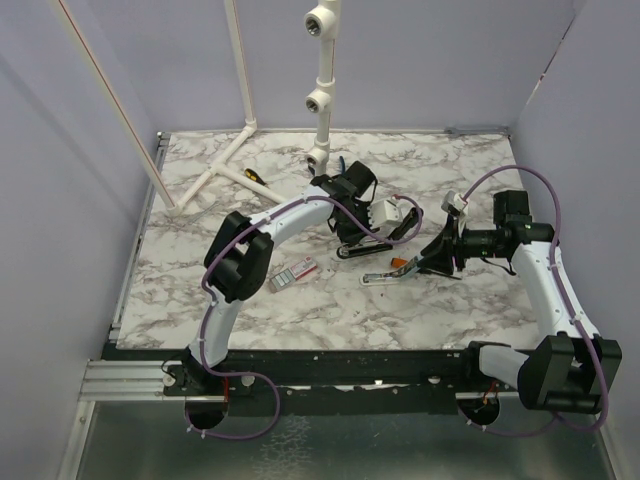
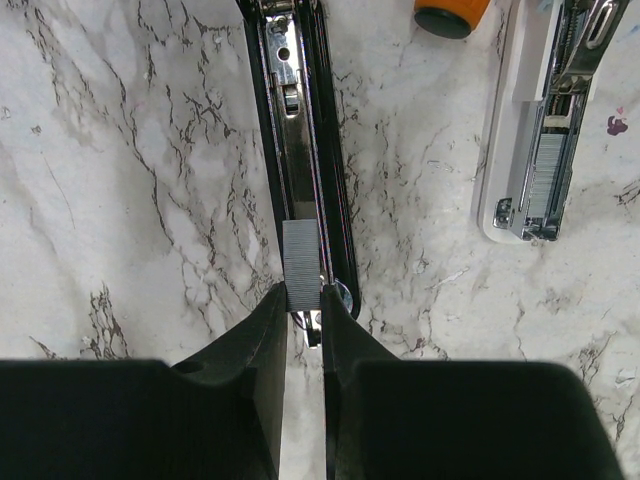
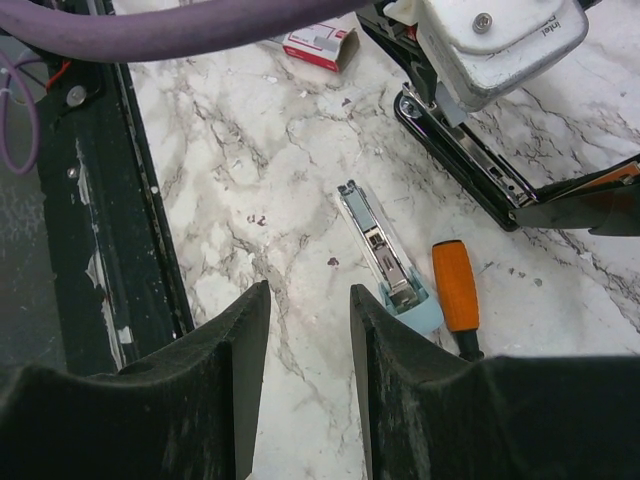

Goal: Load the staples into the stapler
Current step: Install the staple into the stapler.

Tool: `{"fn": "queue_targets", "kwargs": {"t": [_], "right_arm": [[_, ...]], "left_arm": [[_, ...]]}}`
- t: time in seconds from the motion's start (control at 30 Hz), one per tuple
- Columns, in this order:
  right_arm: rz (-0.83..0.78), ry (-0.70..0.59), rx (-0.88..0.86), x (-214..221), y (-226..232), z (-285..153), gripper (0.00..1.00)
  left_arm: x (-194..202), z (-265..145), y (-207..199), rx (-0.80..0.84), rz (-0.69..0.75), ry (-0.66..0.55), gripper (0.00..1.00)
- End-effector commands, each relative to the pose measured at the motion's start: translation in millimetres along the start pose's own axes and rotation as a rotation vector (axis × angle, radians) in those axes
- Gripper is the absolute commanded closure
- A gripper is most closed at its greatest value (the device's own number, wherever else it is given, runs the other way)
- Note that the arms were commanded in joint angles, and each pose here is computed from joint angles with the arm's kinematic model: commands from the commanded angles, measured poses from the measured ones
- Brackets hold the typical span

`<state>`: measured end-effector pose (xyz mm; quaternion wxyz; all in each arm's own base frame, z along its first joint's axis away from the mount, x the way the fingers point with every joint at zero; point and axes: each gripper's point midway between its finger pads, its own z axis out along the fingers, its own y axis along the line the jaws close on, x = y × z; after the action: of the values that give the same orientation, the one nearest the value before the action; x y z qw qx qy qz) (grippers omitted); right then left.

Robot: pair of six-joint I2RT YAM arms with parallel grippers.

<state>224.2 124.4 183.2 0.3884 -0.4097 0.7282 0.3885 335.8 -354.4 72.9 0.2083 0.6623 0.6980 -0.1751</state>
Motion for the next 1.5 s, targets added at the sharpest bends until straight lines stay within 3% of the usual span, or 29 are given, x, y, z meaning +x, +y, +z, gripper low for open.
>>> {"fn": "queue_targets", "kwargs": {"t": [0.0,1.47], "right_arm": [[0.018,-0.017,-0.023,-0.6,4.5,-0.6,0.58],[0.042,-0.02,-0.04,2.1,5.6,-0.5,0.58]], "left_arm": [[-3.8,3.6,-0.7,0.028,-0.008,-0.013,0.96],[-6.7,6.1,-0.8,0.065,-0.02,-0.016,0.96]]}}
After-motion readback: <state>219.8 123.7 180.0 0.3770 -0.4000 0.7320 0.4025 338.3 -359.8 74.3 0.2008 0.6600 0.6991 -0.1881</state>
